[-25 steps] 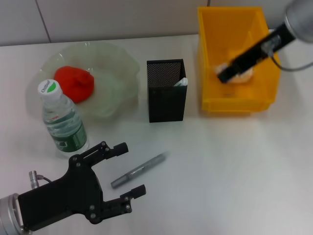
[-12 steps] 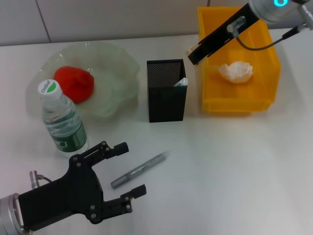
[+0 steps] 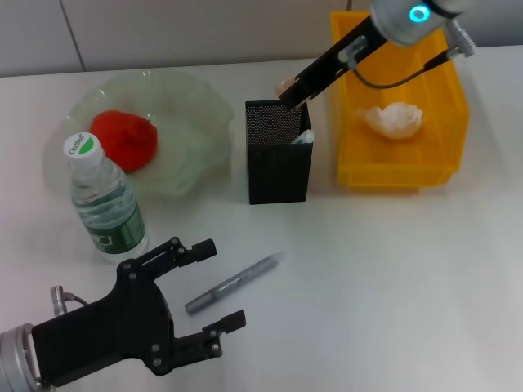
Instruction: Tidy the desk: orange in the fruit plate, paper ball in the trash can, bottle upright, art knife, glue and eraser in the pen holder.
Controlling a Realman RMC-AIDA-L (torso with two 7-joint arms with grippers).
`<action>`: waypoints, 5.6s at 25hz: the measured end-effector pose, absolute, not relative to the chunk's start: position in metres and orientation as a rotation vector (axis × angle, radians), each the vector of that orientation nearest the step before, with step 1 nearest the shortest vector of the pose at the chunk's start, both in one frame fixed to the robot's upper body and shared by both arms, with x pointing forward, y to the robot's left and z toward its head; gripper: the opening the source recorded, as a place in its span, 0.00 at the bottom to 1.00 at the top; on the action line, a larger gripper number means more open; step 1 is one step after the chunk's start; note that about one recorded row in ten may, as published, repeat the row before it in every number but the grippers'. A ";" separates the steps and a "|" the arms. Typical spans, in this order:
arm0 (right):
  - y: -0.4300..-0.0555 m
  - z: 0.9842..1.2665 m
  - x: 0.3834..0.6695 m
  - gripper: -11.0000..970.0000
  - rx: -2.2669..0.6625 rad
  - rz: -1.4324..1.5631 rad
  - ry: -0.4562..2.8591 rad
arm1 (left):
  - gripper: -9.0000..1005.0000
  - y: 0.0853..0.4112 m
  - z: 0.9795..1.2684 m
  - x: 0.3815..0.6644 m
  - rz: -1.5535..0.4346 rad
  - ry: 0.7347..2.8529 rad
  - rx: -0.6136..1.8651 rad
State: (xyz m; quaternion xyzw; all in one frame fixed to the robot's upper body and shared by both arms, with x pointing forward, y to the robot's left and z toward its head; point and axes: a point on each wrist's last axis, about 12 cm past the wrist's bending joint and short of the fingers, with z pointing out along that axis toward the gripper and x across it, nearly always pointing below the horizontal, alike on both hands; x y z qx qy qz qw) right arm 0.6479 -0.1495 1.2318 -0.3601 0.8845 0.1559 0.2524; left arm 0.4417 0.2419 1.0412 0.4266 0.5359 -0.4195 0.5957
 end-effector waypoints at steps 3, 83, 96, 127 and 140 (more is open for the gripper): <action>-0.145 1.225 0.651 0.31 -0.996 0.434 2.414 | 0.81 0.242 1.041 0.441 -0.975 1.244 0.990; -0.332 1.023 0.403 0.65 -0.865 0.714 1.607 | 0.81 0.110 1.148 0.536 -0.499 2.134 1.528; -0.316 1.019 0.409 0.66 -0.833 0.760 1.560 | 0.80 0.101 1.146 0.538 -0.393 2.212 1.513; -0.327 1.018 0.409 0.83 -0.793 0.793 1.650 | 0.78 0.091 1.130 0.545 -0.282 2.278 1.607; -0.328 1.015 0.412 0.83 -0.794 0.769 1.671 | 0.62 0.092 1.125 0.547 -0.242 2.309 1.639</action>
